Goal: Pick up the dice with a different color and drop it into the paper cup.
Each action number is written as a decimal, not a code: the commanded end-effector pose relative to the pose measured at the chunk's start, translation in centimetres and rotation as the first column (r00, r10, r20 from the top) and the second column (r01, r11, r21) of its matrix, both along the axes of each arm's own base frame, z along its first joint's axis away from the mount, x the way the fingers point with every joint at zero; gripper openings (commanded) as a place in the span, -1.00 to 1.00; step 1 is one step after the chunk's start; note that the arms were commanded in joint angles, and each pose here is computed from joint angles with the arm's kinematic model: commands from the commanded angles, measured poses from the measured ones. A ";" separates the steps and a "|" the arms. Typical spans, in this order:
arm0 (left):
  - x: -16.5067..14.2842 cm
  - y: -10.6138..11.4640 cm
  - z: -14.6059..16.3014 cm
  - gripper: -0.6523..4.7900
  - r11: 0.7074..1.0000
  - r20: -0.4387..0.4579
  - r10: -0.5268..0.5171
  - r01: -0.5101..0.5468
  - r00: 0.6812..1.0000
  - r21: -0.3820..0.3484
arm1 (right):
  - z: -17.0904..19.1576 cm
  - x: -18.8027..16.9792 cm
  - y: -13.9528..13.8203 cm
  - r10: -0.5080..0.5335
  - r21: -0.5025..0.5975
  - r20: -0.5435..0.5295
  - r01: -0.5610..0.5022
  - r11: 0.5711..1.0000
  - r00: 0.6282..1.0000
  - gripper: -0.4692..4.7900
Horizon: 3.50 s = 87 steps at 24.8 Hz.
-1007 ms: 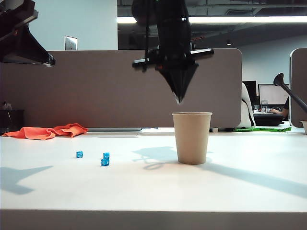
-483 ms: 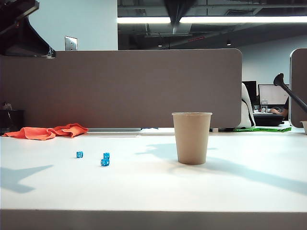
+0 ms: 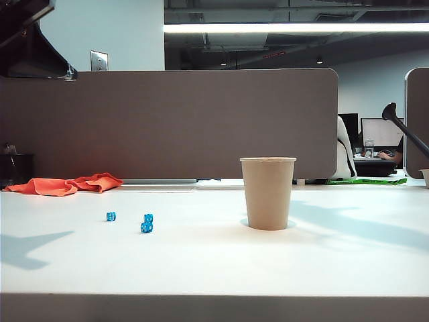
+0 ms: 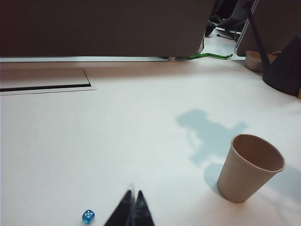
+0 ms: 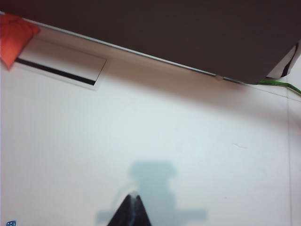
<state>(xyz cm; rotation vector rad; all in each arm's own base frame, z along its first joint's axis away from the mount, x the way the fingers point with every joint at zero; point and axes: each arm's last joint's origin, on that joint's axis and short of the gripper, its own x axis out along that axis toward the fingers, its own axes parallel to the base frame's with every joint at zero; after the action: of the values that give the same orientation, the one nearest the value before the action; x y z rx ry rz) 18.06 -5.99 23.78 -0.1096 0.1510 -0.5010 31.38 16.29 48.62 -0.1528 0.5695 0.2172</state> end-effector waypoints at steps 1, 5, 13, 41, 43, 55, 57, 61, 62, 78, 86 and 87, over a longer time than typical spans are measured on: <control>0.0 0.0 0.4 -0.78 1.000 0.017 0.003 -0.003 1.000 -0.021 | 1.7 -1.3 -1.7 0.003 0.033 0.047 -0.004 0.999 0.999 -0.83; 0.0 0.0 0.5 -0.78 1.000 0.029 0.004 -0.003 1.000 -0.024 | 2.8 -2.5 -2.5 0.012 0.023 0.091 -0.015 1.000 0.996 -0.83; 0.1 0.0 0.8 -0.78 0.999 0.059 0.005 -0.003 0.998 -0.033 | 1.2 -4.3 -3.5 -0.003 -0.014 0.049 0.004 1.000 0.999 -0.83; 0.1 0.0 0.8 -0.78 0.999 0.063 0.014 -0.012 0.998 -0.034 | -16.5 -14.2 -14.9 -0.214 0.152 0.346 0.170 0.974 0.914 -0.83; 0.1 0.0 0.8 -0.78 0.999 0.063 0.028 -0.026 0.998 -0.033 | -17.0 -14.5 -15.4 -0.228 0.161 0.358 0.180 0.970 0.905 -0.83; 0.2 0.2 0.8 -0.78 0.997 0.063 0.073 -0.071 0.995 -0.030 | -21.0 -16.6 -15.9 -0.269 0.205 0.410 0.200 0.958 0.872 -0.83; 0.2 0.2 0.8 -0.78 0.997 0.063 0.073 -0.071 0.995 -0.030 | -21.8 -16.9 -15.9 -0.270 0.211 0.434 0.194 0.958 0.860 -0.83; 0.1 0.2 0.8 -0.78 0.997 0.063 0.072 -0.070 0.995 -0.030 | -23.4 -18.0 -16.0 -0.275 0.227 0.491 0.183 0.956 0.827 -0.83; 0.1 0.2 0.8 -0.78 0.997 0.063 0.072 -0.070 0.995 -0.030 | -23.6 -18.3 -16.0 -0.275 0.230 0.503 0.179 0.957 0.820 -0.83; 0.1 0.2 0.8 -0.78 0.997 0.063 0.071 -0.069 0.995 -0.030 | -25.5 -19.4 -16.3 -0.338 0.218 0.580 0.259 0.941 0.741 -0.83; 0.1 0.2 0.8 -0.78 0.997 0.063 0.071 -0.069 0.995 -0.030 | -28.2 -19.6 -16.2 -0.296 0.222 0.605 0.201 0.954 0.739 -0.83; 0.1 0.2 0.8 -0.78 0.997 0.063 0.071 -0.069 0.995 -0.030 | -28.3 -19.6 -16.2 -0.287 0.215 0.606 0.195 0.957 0.741 -0.83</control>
<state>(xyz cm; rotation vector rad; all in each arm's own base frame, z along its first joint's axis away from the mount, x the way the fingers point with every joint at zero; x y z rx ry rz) 18.20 -5.82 24.23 -0.1218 0.1009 -0.4340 11.79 0.06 20.23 0.0009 -0.0905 -0.0830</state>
